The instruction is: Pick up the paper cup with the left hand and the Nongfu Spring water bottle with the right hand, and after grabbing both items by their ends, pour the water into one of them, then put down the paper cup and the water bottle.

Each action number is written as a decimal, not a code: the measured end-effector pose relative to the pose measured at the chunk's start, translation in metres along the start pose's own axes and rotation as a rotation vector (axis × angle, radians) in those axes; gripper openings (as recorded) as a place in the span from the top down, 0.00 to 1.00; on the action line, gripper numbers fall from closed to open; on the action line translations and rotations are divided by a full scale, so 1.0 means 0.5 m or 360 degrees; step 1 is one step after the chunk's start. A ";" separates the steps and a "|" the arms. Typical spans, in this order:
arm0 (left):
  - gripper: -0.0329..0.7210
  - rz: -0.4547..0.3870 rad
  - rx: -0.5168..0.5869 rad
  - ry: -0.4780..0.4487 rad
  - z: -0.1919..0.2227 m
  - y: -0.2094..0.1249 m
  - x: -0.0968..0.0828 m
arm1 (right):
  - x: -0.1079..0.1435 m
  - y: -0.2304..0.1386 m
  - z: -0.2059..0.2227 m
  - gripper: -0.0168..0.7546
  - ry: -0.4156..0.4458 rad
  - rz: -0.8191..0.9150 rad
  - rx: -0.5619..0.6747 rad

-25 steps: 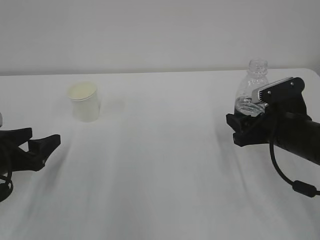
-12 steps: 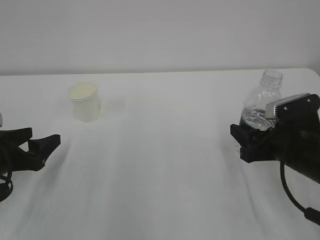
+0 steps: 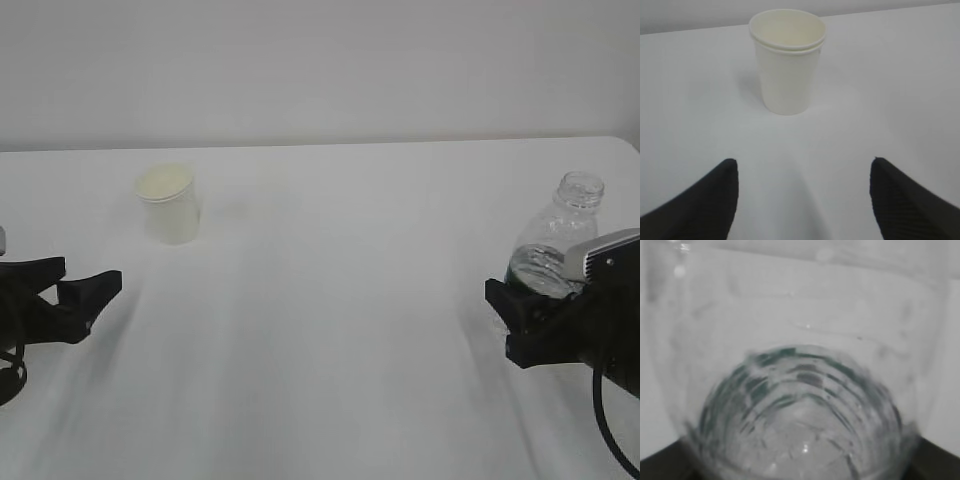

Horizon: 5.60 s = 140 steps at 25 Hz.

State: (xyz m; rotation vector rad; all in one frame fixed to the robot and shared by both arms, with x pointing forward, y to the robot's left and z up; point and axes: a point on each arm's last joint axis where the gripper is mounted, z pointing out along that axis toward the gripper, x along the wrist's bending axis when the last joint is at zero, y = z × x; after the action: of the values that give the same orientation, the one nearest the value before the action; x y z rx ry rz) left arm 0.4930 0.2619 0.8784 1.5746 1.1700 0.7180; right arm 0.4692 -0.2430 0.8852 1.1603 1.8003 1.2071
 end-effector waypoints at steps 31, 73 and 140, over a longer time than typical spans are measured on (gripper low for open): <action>0.08 -0.0015 -0.0046 -0.0074 0.138 -0.015 0.041 | 0.000 -0.001 -0.002 0.35 -0.0004 0.0000 0.0001; 0.12 -0.0014 -0.0115 -0.0170 0.291 0.015 0.047 | 0.001 0.000 -0.002 0.35 0.0004 -0.0031 -0.0006; 0.28 0.0103 -0.0109 -0.0305 0.354 0.018 0.023 | 0.003 0.001 -0.002 0.35 0.0022 -0.0042 -0.0010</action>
State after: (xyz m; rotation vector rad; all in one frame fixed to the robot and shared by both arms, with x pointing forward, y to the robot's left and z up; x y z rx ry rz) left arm 0.6547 0.2074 0.8293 1.5919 0.9488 0.6270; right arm 0.4679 -0.2419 0.8857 1.1238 1.8152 1.2074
